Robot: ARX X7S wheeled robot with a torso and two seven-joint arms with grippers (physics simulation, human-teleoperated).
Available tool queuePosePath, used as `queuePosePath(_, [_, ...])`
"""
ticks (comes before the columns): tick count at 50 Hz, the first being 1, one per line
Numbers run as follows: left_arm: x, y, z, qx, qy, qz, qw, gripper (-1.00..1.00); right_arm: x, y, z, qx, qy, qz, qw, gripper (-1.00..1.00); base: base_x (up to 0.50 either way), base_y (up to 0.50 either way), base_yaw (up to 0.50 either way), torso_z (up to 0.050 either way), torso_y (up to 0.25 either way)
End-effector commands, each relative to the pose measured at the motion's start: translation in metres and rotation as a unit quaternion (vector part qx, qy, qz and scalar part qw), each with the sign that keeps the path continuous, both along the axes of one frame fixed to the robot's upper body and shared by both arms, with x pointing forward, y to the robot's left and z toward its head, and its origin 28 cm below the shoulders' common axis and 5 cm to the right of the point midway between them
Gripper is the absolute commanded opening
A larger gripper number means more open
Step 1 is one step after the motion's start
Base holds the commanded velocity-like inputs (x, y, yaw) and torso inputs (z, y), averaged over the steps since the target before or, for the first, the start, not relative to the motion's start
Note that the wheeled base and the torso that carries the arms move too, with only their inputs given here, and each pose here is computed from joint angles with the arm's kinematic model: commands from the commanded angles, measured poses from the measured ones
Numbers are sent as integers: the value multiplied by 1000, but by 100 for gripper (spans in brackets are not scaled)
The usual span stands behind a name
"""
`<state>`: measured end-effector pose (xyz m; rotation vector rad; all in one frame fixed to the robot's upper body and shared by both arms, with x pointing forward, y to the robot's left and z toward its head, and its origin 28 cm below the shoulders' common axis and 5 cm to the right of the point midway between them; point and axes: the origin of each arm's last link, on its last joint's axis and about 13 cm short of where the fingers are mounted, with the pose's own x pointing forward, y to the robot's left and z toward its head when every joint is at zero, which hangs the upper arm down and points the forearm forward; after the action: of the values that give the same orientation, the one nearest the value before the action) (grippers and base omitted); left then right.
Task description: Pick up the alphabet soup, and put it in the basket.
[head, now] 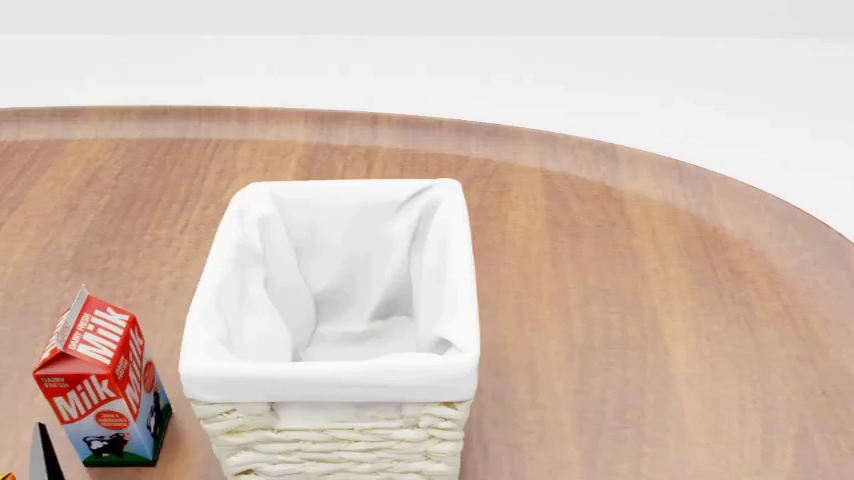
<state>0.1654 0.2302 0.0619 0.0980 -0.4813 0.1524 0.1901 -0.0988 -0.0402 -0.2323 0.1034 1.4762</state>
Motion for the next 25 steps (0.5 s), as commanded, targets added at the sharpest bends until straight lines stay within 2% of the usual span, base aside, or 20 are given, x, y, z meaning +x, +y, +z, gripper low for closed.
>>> queuePosePath(1, [0,0,1,0,-1,1,1000,100,2,4,-2,-9,0,7,1000,100,0,0,0,0,0])
queuePosePath(25, [-1,0,1,0,-1,1,1000,100,6,10,-3,-21,3,19,1000,100,0,0,0,0,0])
